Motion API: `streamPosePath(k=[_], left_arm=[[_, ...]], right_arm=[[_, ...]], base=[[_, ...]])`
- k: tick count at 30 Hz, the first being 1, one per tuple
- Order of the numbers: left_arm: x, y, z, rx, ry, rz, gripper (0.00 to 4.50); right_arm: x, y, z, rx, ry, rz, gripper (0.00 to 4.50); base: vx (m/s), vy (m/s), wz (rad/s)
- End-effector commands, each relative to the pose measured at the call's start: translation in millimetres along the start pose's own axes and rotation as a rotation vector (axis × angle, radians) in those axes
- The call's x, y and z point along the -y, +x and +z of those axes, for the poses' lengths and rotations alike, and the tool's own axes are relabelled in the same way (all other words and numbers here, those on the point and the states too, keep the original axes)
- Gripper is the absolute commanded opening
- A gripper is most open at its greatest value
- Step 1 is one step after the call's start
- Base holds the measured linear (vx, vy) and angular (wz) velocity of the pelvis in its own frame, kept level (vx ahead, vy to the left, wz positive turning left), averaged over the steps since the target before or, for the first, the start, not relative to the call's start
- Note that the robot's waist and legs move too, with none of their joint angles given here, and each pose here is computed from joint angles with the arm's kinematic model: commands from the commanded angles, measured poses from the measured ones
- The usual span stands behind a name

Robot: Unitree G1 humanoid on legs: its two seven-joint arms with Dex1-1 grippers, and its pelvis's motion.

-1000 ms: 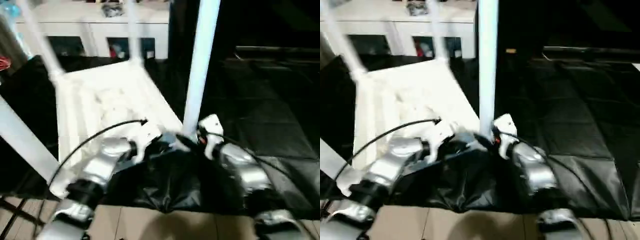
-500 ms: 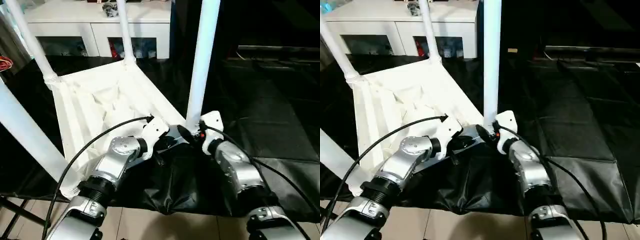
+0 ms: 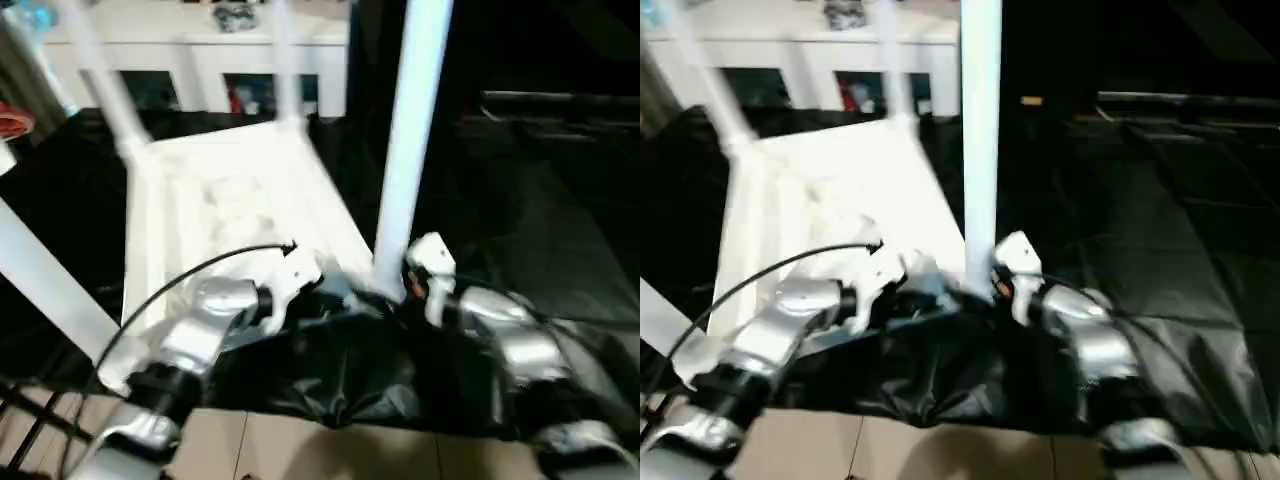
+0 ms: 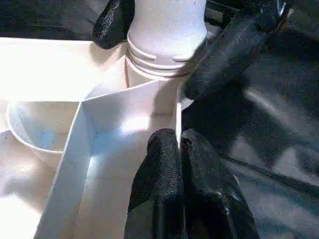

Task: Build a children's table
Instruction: Rotate leg to tighten

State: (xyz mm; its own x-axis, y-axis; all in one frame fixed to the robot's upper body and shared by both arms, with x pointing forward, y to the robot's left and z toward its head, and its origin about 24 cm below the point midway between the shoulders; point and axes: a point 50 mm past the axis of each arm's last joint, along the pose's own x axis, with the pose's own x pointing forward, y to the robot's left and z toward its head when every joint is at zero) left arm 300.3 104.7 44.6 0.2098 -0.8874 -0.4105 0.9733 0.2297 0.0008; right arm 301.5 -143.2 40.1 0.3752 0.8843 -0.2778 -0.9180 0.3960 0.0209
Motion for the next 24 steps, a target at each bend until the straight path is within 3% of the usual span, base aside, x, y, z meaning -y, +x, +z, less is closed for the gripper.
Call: streamPosePath(k=[1, 13, 18, 22, 24], left_arm=[[2.1, 1.7, 18.2, 0.070, 0.067, -0.043, 0.00], [0.7, -12.4, 13.4, 0.025, 0.074, -0.113, 0.00], [-0.1, -11.0, 12.6, 0.029, 0.072, -0.090, 0.00], [-6.7, -6.6, 11.9, 0.026, 0.058, -0.002, 0.00], [-13.8, 1.5, 16.3, 0.052, 0.032, 0.101, 0.00]], right_arm=[[-10.1, 8.1, 4.1, -0.001, -0.030, 0.110, 3.69], [-12.3, 0.7, 5.8, -0.040, -0.047, 0.200, 2.74], [-16.2, 2.8, 2.2, -0.033, -0.023, 0.200, 2.62], [-10.7, 11.1, -1.1, -0.004, -0.012, 0.054, 2.62], [2.9, 23.3, -6.1, -0.016, 0.031, -0.190, 2.62]], base=[[0.000, 0.000, 0.00], [0.000, 0.000, 0.00], [0.000, 0.000, 0.00], [0.000, 0.000, 0.00], [0.000, 0.000, 0.00]])
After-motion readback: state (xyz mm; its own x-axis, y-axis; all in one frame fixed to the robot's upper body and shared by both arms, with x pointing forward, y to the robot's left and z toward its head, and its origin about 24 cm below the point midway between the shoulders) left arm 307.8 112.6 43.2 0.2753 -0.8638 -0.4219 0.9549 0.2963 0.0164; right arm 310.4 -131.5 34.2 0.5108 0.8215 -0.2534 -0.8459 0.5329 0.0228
